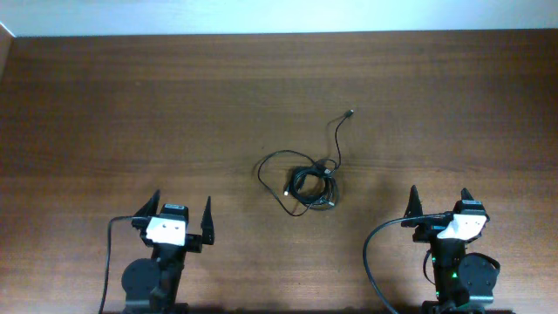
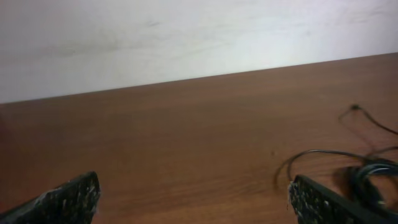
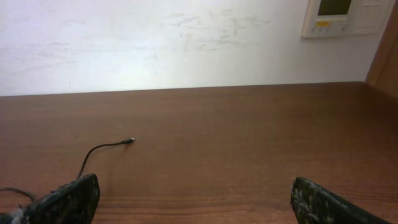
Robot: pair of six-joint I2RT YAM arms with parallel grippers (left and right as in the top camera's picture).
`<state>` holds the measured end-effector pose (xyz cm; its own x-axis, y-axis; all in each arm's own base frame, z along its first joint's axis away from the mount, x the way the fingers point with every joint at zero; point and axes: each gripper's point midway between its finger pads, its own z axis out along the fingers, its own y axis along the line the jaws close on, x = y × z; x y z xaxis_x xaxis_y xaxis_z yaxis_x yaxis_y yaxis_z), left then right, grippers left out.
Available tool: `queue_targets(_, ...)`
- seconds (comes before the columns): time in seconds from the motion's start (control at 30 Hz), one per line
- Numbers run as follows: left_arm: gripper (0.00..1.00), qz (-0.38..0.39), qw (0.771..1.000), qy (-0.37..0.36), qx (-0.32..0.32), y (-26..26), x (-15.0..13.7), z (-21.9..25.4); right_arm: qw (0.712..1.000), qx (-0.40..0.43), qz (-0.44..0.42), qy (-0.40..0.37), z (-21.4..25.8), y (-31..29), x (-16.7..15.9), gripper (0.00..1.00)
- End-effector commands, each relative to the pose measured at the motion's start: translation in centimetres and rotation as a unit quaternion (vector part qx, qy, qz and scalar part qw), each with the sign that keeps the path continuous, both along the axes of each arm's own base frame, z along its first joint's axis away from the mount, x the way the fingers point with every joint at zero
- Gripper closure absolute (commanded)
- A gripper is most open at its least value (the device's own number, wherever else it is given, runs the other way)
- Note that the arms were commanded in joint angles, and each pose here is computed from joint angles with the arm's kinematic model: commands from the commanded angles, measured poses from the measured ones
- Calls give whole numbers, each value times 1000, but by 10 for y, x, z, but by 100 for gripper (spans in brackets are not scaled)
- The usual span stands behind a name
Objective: Untangle cables
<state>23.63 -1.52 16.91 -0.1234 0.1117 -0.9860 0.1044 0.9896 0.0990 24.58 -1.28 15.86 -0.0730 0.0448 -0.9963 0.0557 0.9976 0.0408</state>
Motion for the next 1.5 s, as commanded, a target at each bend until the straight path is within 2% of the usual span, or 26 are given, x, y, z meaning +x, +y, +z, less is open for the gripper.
queue_targets(0.0, 1, 28, 999, 19, -3, 9, 3, -20, 1000, -4, 1, 2, -3, 1, 0, 2)
queue_targets(1.17, 1, 29, 999, 17, -8, 9, 3, -20, 1000, -4, 1, 2, -3, 1, 0, 2)
queue_targets(1.23, 1, 79, 995, -15, 52, 29, 5, -4, 1000, -4, 1, 2, -3, 1, 0, 2)
queue_targets(1.33, 1, 74, 995, -43, 49, 27, 6, 9, 1000, -4, 1, 2, -3, 1, 0, 2)
queue_targets(1.47, 1, -51, 988, -142, 39, -17, 1, 56, 1000, -4, 1, 2, -3, 1, 0, 2)
